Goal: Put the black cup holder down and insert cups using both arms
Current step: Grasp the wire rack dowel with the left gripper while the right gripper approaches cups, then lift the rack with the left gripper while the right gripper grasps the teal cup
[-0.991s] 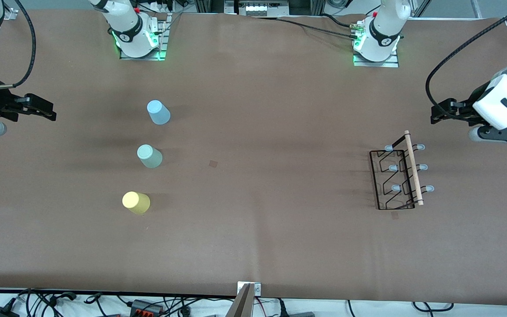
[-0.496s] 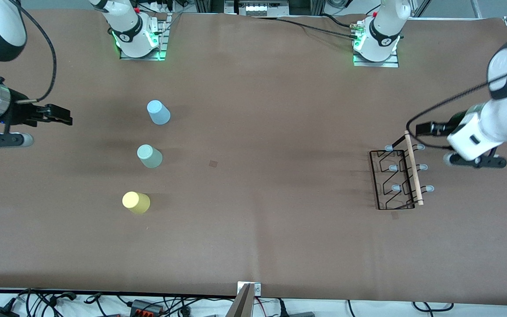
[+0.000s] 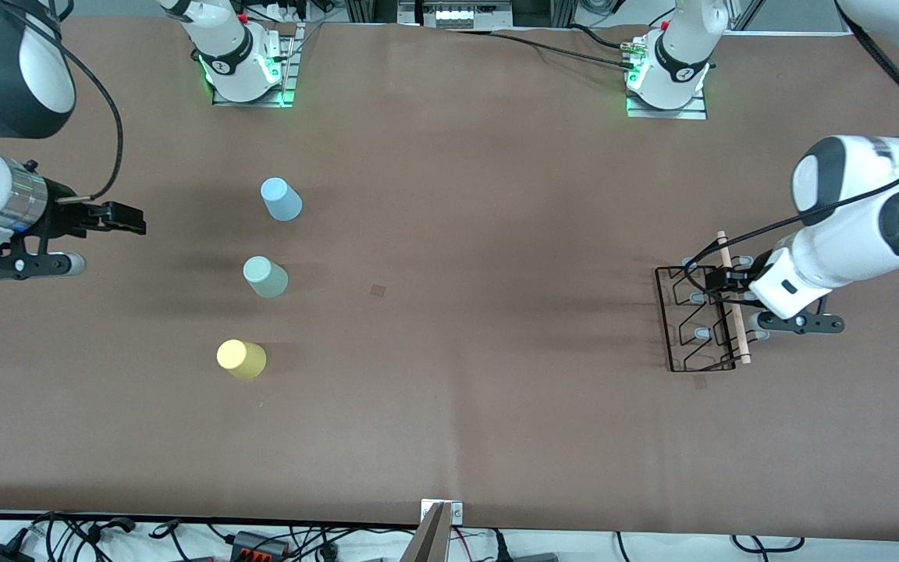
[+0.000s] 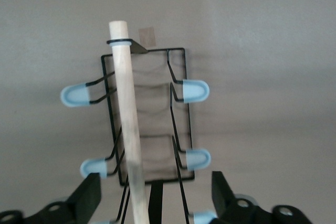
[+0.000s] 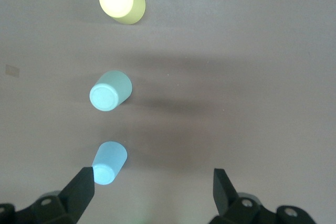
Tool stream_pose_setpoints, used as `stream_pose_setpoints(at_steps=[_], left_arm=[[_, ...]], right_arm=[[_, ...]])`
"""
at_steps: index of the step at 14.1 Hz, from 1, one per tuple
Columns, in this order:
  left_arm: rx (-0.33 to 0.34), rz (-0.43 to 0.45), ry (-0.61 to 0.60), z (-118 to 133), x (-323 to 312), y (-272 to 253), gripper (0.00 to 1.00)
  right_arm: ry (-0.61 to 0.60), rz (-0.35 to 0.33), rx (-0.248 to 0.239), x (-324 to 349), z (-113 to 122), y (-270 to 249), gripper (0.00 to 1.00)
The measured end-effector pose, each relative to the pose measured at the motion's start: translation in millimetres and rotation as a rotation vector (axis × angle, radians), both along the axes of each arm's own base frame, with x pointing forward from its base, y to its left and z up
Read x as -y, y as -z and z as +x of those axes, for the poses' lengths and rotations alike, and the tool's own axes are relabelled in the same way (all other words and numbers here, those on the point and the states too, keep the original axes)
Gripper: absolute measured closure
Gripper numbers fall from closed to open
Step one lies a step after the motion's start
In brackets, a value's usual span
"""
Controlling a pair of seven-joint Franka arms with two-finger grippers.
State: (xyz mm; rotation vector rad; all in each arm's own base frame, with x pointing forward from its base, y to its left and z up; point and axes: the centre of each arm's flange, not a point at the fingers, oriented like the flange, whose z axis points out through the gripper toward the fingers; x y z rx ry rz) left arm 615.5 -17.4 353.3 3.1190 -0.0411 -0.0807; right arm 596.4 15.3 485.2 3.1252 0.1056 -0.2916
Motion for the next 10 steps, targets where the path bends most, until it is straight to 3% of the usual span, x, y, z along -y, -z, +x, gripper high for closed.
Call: stream_pose_setpoints(at_steps=[1, 2, 3, 4, 6, 8, 10], left_arm=[[0.015, 0.000, -0.002, -2.4, -1.0, 8.5, 0.09], [0.026, 0.000, -0.005, -4.2, -2.5, 14.3, 0.15], [0.033, 0.000, -0.007, -5.2, -4.1, 17.7, 0.25], [0.037, 0.001, -0.009, -5.7, -5.6, 19.3, 0.25], [0.039, 0.004, -0.013, -5.7, -9.4, 19.8, 0.42], [0.038, 0.004, -0.020, -5.9, -14.0, 20.1, 0.47], [0.036, 0.004, -0.022, -6.4, -16.2, 20.9, 0.70]], right_arm=[[0.000, 0.001, 0.014, -0.2, 1.2, 9.4, 0.00], [-0.001, 0.001, 0.024, -0.4, 1.9, 19.4, 0.00], [-0.001, 0.001, 0.017, -0.4, 1.3, 30.2, 0.00], [-0.001, 0.002, 0.002, -0.4, 0.8, 41.3, 0.00], [-0.004, 0.003, -0.018, -2.1, 1.7, 59.1, 0.00], [0.002, 0.007, 0.014, -16.3, 4.2, 75.4, 0.00], [0.028, 0.011, 0.073, -36.9, 3.0, 98.3, 0.00]])
